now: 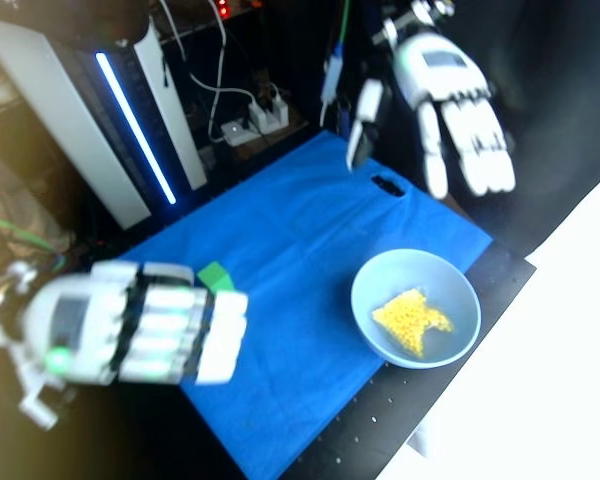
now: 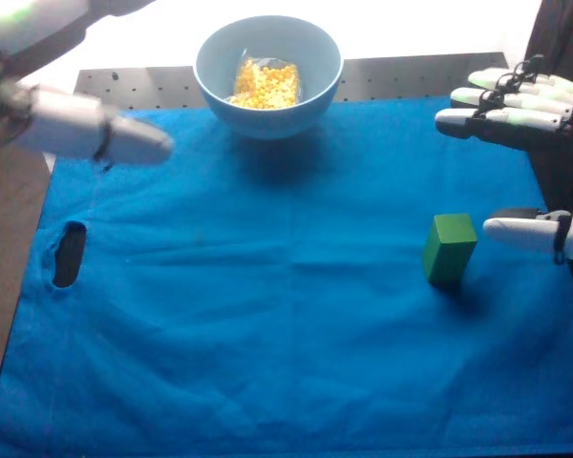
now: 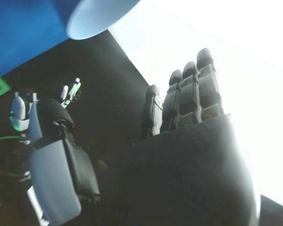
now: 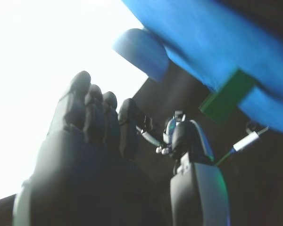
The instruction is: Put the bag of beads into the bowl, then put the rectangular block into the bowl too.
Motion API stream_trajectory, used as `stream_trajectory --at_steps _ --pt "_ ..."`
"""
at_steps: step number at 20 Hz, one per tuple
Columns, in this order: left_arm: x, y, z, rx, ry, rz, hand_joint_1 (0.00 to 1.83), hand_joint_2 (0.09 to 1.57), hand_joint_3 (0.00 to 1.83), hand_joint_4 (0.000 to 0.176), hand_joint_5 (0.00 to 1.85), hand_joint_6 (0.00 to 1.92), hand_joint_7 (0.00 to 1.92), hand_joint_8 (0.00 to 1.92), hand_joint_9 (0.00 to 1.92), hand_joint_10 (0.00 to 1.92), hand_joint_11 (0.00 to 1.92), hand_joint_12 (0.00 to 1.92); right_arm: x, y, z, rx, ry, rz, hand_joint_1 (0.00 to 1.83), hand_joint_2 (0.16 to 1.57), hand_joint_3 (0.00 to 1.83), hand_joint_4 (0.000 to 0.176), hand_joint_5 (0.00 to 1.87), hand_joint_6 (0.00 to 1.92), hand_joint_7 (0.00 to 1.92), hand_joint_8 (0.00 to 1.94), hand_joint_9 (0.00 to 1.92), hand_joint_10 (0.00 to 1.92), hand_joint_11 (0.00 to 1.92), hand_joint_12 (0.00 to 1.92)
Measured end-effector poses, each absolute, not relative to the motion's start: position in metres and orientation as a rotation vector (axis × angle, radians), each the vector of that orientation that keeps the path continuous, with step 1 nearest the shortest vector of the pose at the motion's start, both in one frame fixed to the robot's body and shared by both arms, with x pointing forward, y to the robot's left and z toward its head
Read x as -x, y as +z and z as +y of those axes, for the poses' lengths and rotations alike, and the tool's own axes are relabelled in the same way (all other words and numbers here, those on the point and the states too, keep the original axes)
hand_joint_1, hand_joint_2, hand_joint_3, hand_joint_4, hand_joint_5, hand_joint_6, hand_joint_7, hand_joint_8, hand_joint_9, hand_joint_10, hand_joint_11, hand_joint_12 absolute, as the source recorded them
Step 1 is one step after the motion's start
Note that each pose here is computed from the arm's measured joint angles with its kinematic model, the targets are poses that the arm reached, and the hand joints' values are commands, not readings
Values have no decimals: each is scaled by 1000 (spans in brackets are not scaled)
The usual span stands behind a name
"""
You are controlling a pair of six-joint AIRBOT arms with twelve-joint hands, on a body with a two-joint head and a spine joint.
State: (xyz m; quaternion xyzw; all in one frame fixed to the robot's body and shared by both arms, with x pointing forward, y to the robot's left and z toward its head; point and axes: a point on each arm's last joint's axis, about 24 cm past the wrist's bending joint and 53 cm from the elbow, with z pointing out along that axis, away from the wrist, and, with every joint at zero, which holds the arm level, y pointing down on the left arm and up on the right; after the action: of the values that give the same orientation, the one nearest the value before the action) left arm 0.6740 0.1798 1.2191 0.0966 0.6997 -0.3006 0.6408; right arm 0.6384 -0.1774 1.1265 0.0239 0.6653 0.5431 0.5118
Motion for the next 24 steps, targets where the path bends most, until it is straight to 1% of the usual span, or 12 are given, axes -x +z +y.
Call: stream_trajectory --at_steps 2,6,9,10,11,12,15,16,18,20,22,24 --pt "-654 1211 191 -183 -734 1613 768 943 0 59 89 4 24 2 0 0 0 38 -641 1141 -180 -49 1307 1568 693 1253 12 0 261 0 162 0 17 0 0 0" --pt "-626 1201 189 -145 -814 1601 674 848 2 135 91 2 40 0 34 0 0 627 -633 1146 -164 21 1345 1559 607 1162 0 16 209 0 146 0 32 5 0 0" --pt "-627 1210 192 -113 -831 1562 747 857 1 116 75 1 38 1 17 3 0 407 -627 1139 -149 66 1361 1587 620 1069 0 13 232 3 174 3 95 11 110 53" --pt "-628 1213 193 -111 -833 1551 780 849 0 117 92 2 55 2 33 5 0 357 -627 1138 -148 67 1359 1590 585 1028 0 47 217 0 140 0 68 0 80 41" --pt "-628 1212 192 -110 -834 1550 780 849 0 117 92 2 55 2 33 5 0 357 -628 1138 -147 67 1359 1590 585 1028 0 47 217 0 140 0 68 0 80 41" --pt "-627 1211 191 -112 -836 1552 823 858 1 66 108 3 70 3 34 2 0 287 -629 1137 -145 76 1355 1597 534 1011 0 54 203 0 133 0 82 6 116 56" --pt "-626 1209 189 -116 -844 1559 854 849 0 71 117 4 81 5 43 6 0 271 -630 1125 -134 119 1343 1633 626 998 0 65 245 4 164 2 120 6 178 78" --pt "-626 1208 189 -114 -844 1563 867 862 1 75 105 2 69 2 39 2 0 296 -629 1119 -129 140 1338 1651 651 979 0 105 238 1 167 3 131 9 206 92" --pt "-626 1208 189 -109 -844 1563 878 856 0 67 111 1 79 2 55 4 0 369 -628 1106 -119 186 1322 1688 675 957 0 102 275 1 234 2 218 12 239 139" --pt "-626 1207 189 -110 -843 1566 844 846 0 79 127 1 101 2 82 6 0 494 -629 1100 -113 215 1310 1706 719 958 11 117 301 1 268 2 275 1 51 706" --pt "-627 1206 190 -109 -842 1570 863 862 3 58 120 0 102 1 79 3 0 403 -631 1096 -113 230 1294 1720 705 969 3 124 346 4 319 6 317 8 1 919" --pt "-626 1206 189 -109 -843 1570 852 862 1 70 124 1 110 2 90 4 0 420 -634 1094 -116 230 1275 1730 725 969 1 137 402 8 362 7 347 10 0 948"
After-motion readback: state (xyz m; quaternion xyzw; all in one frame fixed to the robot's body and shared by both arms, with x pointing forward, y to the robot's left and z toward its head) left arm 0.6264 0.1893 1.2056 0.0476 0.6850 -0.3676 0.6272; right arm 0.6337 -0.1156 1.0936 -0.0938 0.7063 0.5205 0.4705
